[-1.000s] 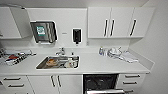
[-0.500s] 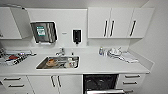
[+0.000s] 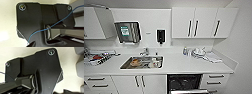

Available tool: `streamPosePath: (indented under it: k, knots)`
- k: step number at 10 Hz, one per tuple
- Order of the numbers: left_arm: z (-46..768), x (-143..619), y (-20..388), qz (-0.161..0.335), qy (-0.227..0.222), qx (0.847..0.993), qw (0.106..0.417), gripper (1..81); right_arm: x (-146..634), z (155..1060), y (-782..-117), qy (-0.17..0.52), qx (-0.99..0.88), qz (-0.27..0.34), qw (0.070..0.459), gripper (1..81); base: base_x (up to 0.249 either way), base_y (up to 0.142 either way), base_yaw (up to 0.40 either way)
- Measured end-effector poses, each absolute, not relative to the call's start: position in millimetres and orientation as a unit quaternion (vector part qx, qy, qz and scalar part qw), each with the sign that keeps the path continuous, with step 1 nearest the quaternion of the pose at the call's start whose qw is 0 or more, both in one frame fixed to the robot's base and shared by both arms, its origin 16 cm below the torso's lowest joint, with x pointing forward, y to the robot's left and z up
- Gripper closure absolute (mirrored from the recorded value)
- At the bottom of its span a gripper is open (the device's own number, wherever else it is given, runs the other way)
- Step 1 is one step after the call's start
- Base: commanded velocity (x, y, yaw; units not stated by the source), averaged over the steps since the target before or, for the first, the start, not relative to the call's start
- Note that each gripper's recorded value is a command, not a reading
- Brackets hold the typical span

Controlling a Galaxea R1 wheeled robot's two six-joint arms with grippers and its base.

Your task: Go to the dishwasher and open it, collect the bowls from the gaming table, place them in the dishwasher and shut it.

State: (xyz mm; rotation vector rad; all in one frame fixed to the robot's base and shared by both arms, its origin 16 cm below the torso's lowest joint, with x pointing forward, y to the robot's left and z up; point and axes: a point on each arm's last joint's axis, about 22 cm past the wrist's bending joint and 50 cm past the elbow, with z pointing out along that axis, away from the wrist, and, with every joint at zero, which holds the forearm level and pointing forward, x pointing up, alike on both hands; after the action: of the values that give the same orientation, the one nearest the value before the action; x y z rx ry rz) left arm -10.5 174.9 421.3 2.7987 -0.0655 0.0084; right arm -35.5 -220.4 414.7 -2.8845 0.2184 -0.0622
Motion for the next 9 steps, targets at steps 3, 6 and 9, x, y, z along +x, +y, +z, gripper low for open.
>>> streamPosePath:
  k: [3, 6, 9]
  knots:
    - [420.2, -9.4, 184.2, 0.004, -0.023, 0.986, 0.163, 1.0, -36.0, 414.5, -222.3, 0.075, -0.989, -0.02, 0.122, 1.0, 0.0, 0.0, 0.0]
    - [420.3, -9.7, 182.9, 0.004, -0.024, 0.986, 0.164, 1.0, -35.4, 414.7, -217.9, 0.075, -0.989, -0.021, 0.125, 1.0, 0.0, 0.0, 0.0]
    - [420.2, -9.7, 184.1, 0.004, -0.023, 0.986, 0.163, 1.0, -35.4, 414.7, -217.2, 0.075, -0.989, -0.021, 0.125, 1.0, 0.0, 0.0, 0.0]
